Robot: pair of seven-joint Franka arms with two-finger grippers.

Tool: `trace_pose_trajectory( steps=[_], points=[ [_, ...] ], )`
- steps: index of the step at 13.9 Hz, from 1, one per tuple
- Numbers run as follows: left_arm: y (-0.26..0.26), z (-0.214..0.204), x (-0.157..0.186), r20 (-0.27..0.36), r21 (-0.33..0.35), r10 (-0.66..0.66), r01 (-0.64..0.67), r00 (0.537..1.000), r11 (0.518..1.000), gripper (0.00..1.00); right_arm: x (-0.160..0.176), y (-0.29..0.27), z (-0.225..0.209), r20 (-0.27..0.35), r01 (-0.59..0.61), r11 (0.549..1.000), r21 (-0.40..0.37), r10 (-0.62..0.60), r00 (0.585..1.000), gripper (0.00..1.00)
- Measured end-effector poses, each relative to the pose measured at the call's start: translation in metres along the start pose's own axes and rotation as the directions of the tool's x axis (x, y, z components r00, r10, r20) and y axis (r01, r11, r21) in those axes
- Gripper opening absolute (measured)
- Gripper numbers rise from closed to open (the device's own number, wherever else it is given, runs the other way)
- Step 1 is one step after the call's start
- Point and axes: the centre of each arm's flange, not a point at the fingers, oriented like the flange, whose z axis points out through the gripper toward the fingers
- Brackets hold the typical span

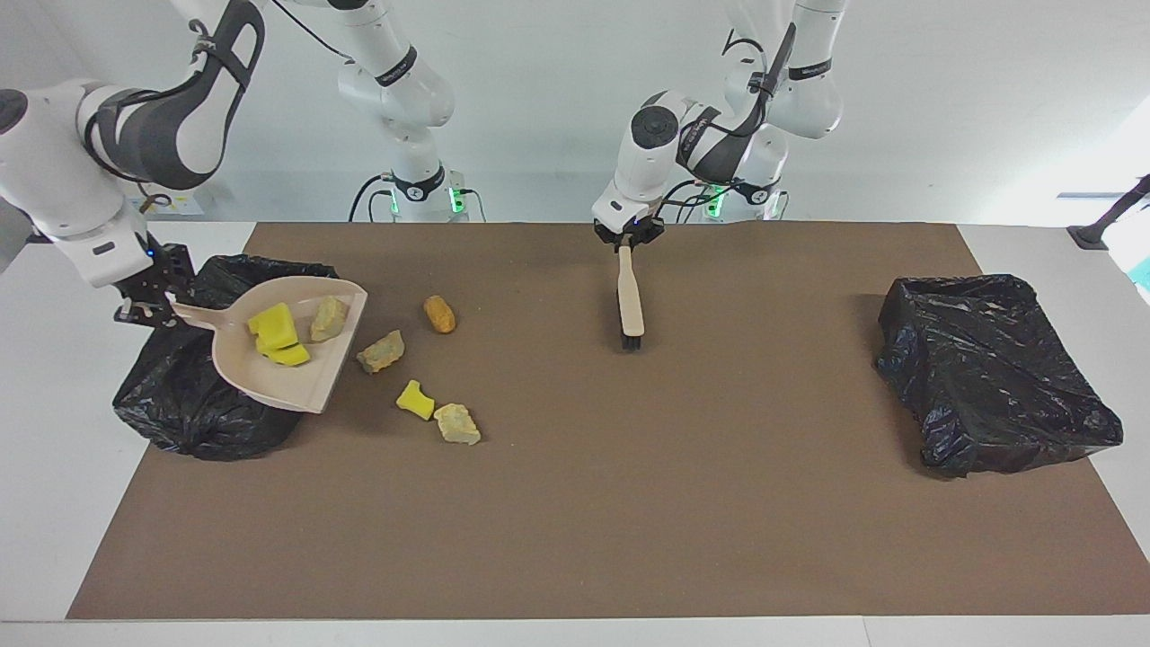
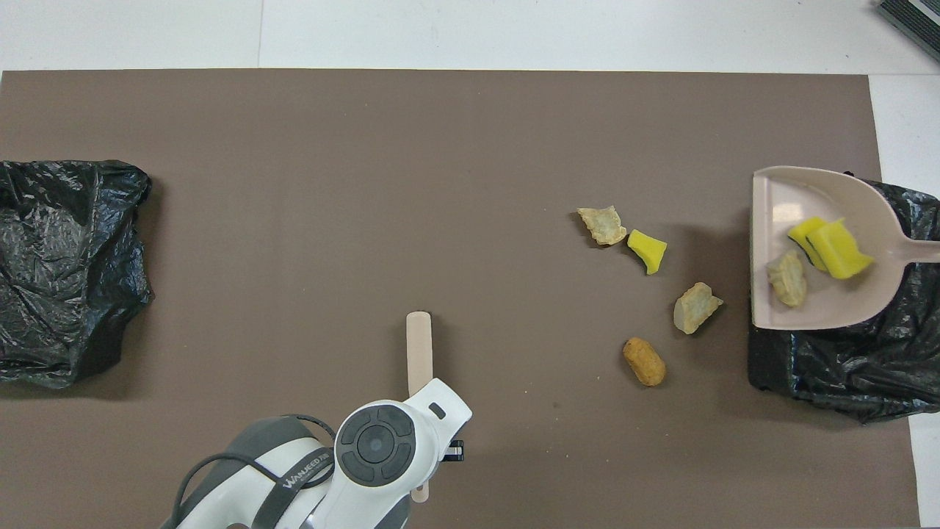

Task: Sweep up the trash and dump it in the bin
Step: 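Tip the dustpan over the bag with the right gripper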

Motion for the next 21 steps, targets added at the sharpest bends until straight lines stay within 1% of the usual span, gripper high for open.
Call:
trace_pose_trajectory(
  steps=[1, 2, 3, 4, 5, 6, 7, 8, 9, 10, 11, 12, 13, 14, 15, 17, 19, 20, 21],
  points=[
    [-0.001, 0.002, -0.001, 0.010, -0.005, -0.012, 0.012, 1.000, 1.000, 0.26, -0.024, -0.008, -0.001, 0.048, -0.013, 1.000, 0.012, 0.012, 0.999, 0.32],
    [-0.001, 0.004, -0.001, 0.016, -0.007, -0.031, 0.032, 0.999, 0.999, 0.26, -0.040, -0.015, -0.003, 0.076, -0.030, 0.999, 0.017, 0.028, 0.997, 0.32],
    [-0.002, 0.004, -0.002, 0.017, -0.006, -0.049, 0.049, 0.999, 0.999, 0.26, -0.053, -0.021, -0.004, 0.106, -0.042, 0.999, 0.024, 0.039, 0.994, 0.32],
    [-0.002, 0.005, -0.002, 0.017, -0.006, -0.058, 0.058, 0.998, 0.998, 0.26, -0.063, -0.026, -0.005, 0.155, -0.064, 0.997, 0.035, 0.058, 0.986, 0.32],
    [-0.002, 0.005, -0.002, 0.017, -0.006, -0.062, 0.062, 0.998, 0.998, 0.26, -0.069, -0.029, -0.006, 0.204, -0.110, 0.993, 0.039, 0.100, 0.974, 0.32],
    [-0.002, 0.005, -0.002, 0.017, -0.006, -0.062, 0.062, 0.998, 0.998, 0.26, -0.071, -0.032, -0.005, 0.254, -0.183, 0.983, 0.028, 0.170, 0.952, 0.32],
    [-0.002, 0.005, -0.002, 0.016, -0.007, -0.059, 0.059, 0.998, 0.998, 0.26, -0.069, -0.035, -0.001, 0.282, -0.256, 0.967, 0.011, 0.243, 0.928, 0.32],
    [-0.002, 0.004, -0.001, 0.015, -0.008, -0.033, 0.033, 0.999, 0.999, 0.31, -0.065, -0.038, 0.002, 0.295, -0.336, 0.942, -0.006, 0.323, 0.899, 0.32],
    [-0.003, 0.004, -0.001, 0.015, -0.009, 0.008, -0.007, 1.000, 1.000, 0.40, -0.060, -0.041, 0.006, 0.303, -0.405, 0.914, -0.017, 0.390, 0.869, 0.32],
    [-0.004, 0.004, 0.001, 0.014, -0.011, 0.035, -0.035, 0.999, 0.999, 0.53, -0.055, -0.044, 0.007, 0.320, -0.452, 0.892, -0.016, 0.433, 0.843, 0.32],
    [-0.005, 0.002, 0.002, 0.014, -0.013, 0.044, -0.044, 0.999, 0.999, 0.66, -0.049, -0.046, 0.006, 0.350, -0.482, 0.876, -0.016, 0.456, 0.818, 0.32],
    [-0.006, -0.001, 0.005, 0.012, -0.017, 0.040, -0.040, 0.999, 0.999, 0.76, -0.043, -0.046, 0.003, 0.377, -0.492, 0.871, -0.020, 0.462, 0.803, 0.32],
    [-0.008, -0.006, 0.010, 0.011, -0.023, 0.029, -0.028, 1.000, 0.999, 0.89, -0.038, -0.046, -0.001, 0.409, -0.483, 0.875, -0.026, 0.450, 0.794, 0.32],
    [-0.013, -0.014, 0.018, 0.017, -0.027, 0.009, -0.008, 1.000, 1.000, 0.99, -0.032, -0.046, -0.008, 0.454, -0.464, 0.885, -0.029, 0.425, 0.783, 0.32],
    [-0.021, -0.026, 0.028, 0.027, -0.031, -0.017, 0.018, 0.999, 0.999, 1.00, -0.023, -0.045, -0.015, 0.492, -0.444, 0.895, -0.031, 0.400, 0.773, 0.32],
    [-0.041, -0.064, 0.052, 0.040, -0.050, -0.070, 0.072, 0.997, 0.996, 1.00, -0.002, -0.043, -0.033, 0.545, -0.396, 0.917, -0.052, 0.358, 0.758, 0.32],
    [-0.070, -0.110, 0.072, 0.021, -0.072, -0.104, 0.105, 0.994, 0.992, 1.00, 0.017, -0.040, -0.050, 0.590, -0.340, 0.937, -0.085, 0.322, 0.740, 0.32],
    [-0.083, -0.128, 0.076, 0.007, -0.061, -0.103, 0.103, 0.995, 0.993, 1.00, 0.024, -0.040, -0.056, 0.606, -0.314, 0.945, -0.094, 0.304, 0.735, 0.32],
    [-0.096, -0.143, 0.078, -0.006, -0.035, -0.101, 0.100, 0.995, 0.994, 1.00, 0.031, -0.039, -0.063, 0.625, -0.285, 0.953, -0.101, 0.284, 0.727, 0.32]
  ],
)
